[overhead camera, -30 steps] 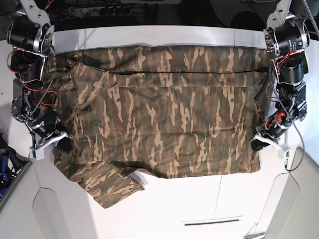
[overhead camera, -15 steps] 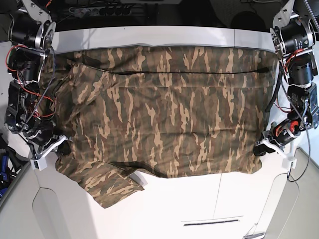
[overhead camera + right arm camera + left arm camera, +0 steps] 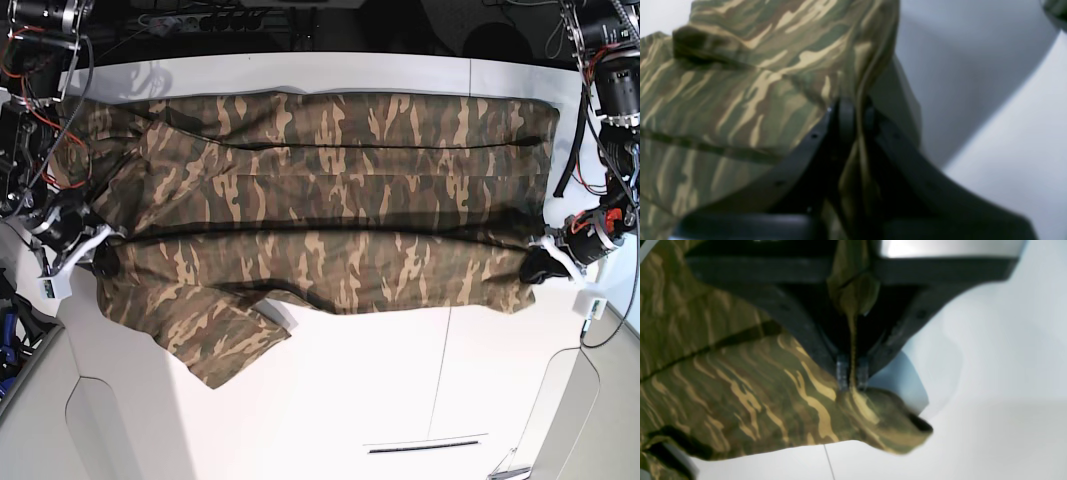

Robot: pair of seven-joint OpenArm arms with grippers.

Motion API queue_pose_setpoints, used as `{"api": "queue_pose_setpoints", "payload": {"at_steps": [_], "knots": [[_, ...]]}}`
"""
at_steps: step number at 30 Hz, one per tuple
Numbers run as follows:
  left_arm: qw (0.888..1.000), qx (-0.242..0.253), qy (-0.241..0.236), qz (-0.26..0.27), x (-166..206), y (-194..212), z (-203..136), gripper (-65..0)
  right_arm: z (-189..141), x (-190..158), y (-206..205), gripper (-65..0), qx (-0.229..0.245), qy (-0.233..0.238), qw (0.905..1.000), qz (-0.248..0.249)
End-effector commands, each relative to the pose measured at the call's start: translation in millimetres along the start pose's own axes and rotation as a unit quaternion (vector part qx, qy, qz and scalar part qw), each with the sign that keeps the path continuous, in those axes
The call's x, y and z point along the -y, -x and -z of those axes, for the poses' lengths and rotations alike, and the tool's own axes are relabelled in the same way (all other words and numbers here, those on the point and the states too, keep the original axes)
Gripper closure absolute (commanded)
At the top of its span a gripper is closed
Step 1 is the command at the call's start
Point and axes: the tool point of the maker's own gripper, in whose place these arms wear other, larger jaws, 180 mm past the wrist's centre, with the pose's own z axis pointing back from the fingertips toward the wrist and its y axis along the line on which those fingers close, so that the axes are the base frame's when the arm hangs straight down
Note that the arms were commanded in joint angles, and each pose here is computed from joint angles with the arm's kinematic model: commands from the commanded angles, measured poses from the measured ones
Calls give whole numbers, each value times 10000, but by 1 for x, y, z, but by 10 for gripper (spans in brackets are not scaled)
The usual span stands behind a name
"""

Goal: Fold the T-shirt properly
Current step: 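Grasp the shirt sides at mid-length with both grippers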

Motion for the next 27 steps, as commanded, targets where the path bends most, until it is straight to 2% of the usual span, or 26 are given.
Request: {"api": "queue_pose_setpoints", "payload": {"at_steps": [1, 12, 19, 21, 22, 24, 26, 27], "knots": [[9995, 266, 4, 166, -1, -20, -9, 0, -8, 8, -17, 0, 237, 72, 9996, -102], [9996, -112, 57, 269, 9, 16, -16, 0, -26, 21, 25, 0, 68, 180, 9990, 411], [9995, -177, 65, 273, 11, 23, -17, 0, -28, 25, 44, 0, -155, 332, 9981, 501], [9995, -171, 71, 269, 11, 23, -17, 0, -29, 25, 45, -143, -173, 340, 9980, 503], [9995, -171, 71, 269, 11, 23, -17, -55, -29, 25, 45, -215, -173, 342, 9980, 501], [9995, -179, 70, 266, 11, 23, -17, -218, -29, 26, 45, -321, -172, 343, 9980, 499], [9994, -205, 69, 258, 11, 26, -18, -336, -29, 26, 45, -356, -172, 344, 9980, 498], [9994, -215, 69, 255, 11, 27, -18, -350, -29, 26, 44, -356, -160, 341, 9980, 510]]}}
